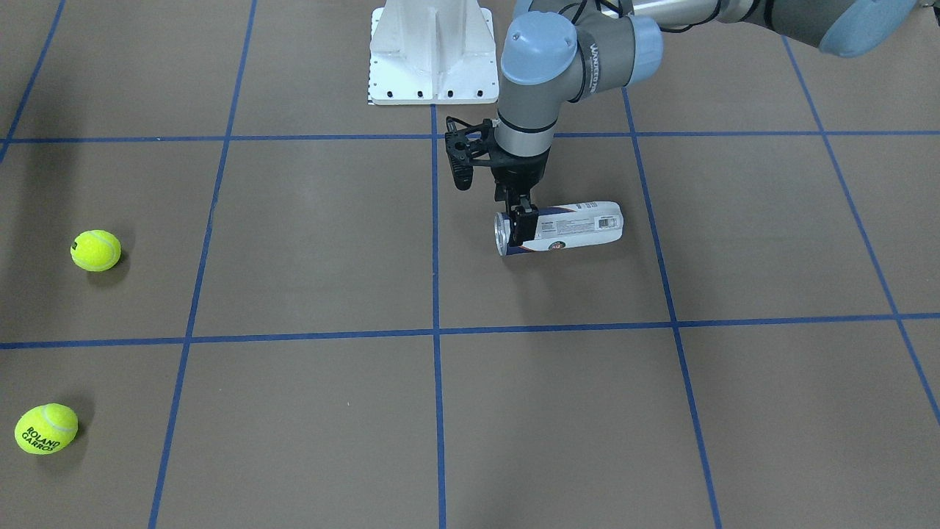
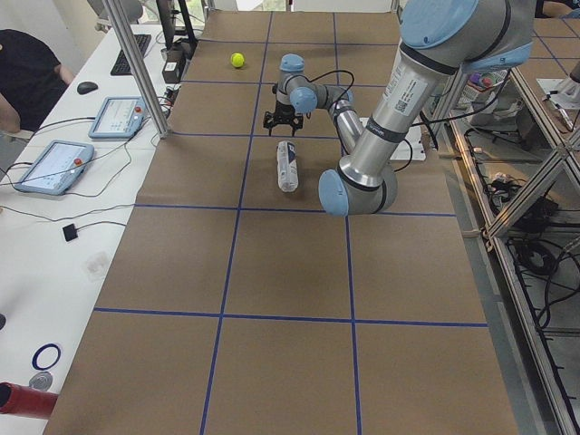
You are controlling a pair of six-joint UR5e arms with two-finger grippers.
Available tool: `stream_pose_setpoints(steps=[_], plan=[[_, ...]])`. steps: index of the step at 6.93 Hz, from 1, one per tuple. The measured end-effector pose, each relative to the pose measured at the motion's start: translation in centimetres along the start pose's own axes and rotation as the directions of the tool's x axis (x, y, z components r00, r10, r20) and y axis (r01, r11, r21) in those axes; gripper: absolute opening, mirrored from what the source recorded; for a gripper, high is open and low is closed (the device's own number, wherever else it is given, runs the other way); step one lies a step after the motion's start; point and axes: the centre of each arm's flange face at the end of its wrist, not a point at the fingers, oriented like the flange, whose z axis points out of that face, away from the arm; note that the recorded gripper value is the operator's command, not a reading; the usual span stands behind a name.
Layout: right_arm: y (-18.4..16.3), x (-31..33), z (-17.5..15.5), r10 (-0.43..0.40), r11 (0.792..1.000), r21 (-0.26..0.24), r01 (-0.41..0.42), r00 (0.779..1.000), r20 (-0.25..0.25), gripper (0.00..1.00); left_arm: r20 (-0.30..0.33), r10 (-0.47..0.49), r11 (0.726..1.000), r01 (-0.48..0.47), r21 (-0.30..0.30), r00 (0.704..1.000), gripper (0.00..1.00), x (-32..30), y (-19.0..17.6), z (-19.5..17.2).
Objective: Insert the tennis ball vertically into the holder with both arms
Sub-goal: 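Reach the left gripper down to the white-and-blue tennis ball can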
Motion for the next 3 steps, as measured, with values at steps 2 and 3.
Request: stream_pose_setpoints(steps=[2, 3], plan=[[-0.09, -0.08, -0.02, -0.002, 1.000, 0.001, 0.002, 1.000, 0.000, 0.99, 0.001, 0.011, 1.000, -0.011, 0.002, 1.000, 0.99, -0.21, 0.10, 1.63], [-0.11, -0.11, -0.01, -0.003, 1.000, 0.000, 0.003, 1.000, 0.000, 0.99, 0.004, 0.036, 0.999, -0.036, -0.001, 0.999, 0.99, -0.13, 0.10, 1.95]])
